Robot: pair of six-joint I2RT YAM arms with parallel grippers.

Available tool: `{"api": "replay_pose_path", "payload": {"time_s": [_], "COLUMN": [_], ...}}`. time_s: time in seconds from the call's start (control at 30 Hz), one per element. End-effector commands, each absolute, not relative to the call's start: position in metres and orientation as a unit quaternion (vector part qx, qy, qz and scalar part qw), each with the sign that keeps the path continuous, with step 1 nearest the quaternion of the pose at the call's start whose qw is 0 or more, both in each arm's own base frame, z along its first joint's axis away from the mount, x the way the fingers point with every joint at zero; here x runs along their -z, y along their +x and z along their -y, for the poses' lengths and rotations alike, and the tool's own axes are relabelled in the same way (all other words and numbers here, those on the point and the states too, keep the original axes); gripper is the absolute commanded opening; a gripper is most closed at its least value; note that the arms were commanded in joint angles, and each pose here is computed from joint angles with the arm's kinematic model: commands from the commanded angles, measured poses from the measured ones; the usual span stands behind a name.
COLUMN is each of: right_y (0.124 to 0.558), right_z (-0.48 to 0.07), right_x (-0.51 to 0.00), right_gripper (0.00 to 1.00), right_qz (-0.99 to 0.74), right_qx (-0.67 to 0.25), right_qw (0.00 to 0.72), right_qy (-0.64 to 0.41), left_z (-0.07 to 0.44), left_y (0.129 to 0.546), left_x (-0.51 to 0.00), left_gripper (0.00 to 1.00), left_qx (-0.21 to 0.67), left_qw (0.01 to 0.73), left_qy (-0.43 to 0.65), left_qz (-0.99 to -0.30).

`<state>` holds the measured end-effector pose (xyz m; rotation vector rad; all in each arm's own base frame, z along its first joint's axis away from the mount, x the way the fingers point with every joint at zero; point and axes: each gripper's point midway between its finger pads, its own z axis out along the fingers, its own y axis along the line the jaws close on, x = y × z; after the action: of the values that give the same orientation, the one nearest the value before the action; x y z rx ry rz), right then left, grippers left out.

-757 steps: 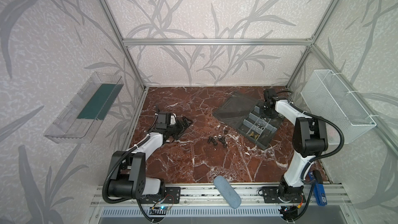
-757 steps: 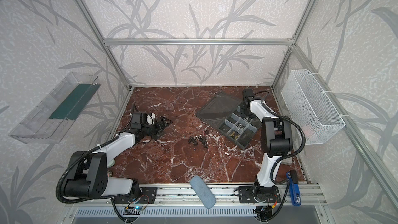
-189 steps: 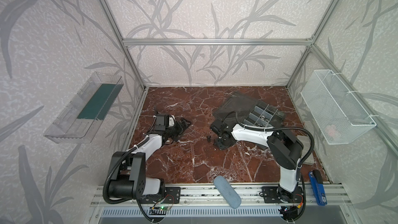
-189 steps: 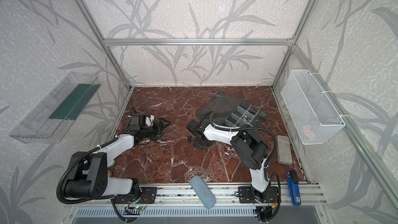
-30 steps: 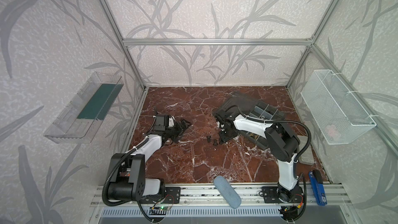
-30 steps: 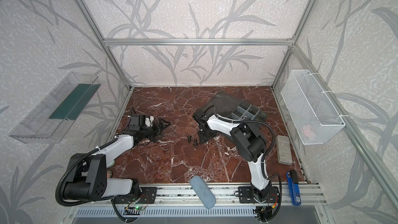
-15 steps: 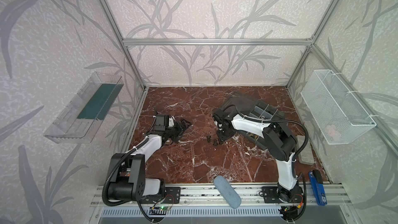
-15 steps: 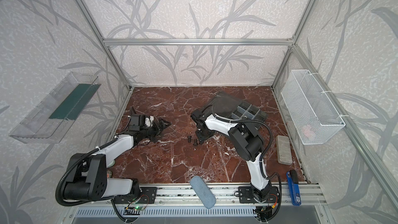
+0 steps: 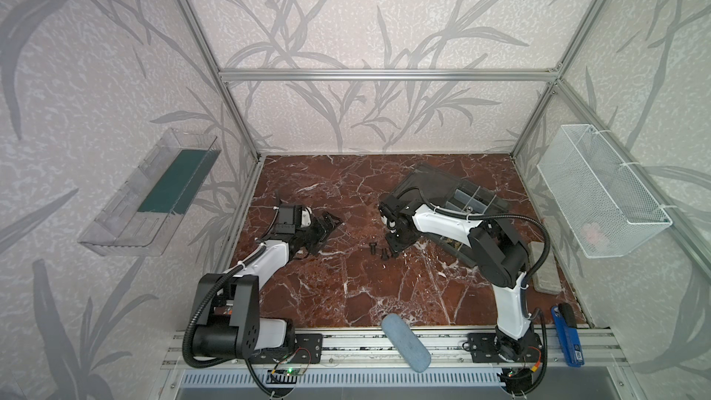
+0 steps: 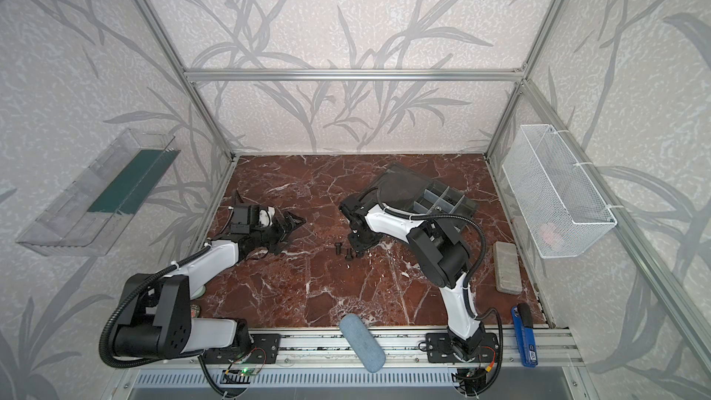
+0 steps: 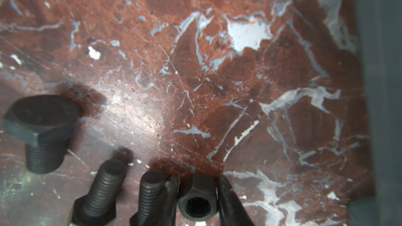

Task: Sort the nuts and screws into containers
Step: 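Lower the right gripper beside the black bolts and close on the nut, then lift the black hex nut and carry it over the organizer box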

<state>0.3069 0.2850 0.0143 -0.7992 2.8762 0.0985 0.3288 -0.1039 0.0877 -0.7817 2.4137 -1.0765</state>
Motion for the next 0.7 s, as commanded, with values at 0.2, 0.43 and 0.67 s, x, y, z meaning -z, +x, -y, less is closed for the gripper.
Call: {"api": "replay_pose_path", "payload": {"time_s": [0.2, 0.43, 0.67], "right_y": [0.293, 0.316, 0.377], "right_z": [-0.269, -0.266, -0.202], "right_x": [0.01, -0.034, -0.098], "right_gripper": [0.11, 0.01, 0.0], "right_qz": [-0.962, -0.961, -0.965], "right_qx": [0.0, -0.014, -0.015], "right_qw": [0.043, 0.112, 0.198], "right_qy": [-0.27, -0.251, -0.169], "left_z": [0.102, 0.102, 0.103], "left_y": [0.332, 0.332, 0.333], "left_x": [-0.092, -0.093, -0.095], "left_gripper": [1.0, 0.99, 1.0], "left_qx": [0.385, 0.384, 0.385], "left_qw": [0.201, 0.201, 0.202], "left_qy": [-0.275, -0.275, -0.273], "left_qz": [-0.858, -0.858, -0.858]}}
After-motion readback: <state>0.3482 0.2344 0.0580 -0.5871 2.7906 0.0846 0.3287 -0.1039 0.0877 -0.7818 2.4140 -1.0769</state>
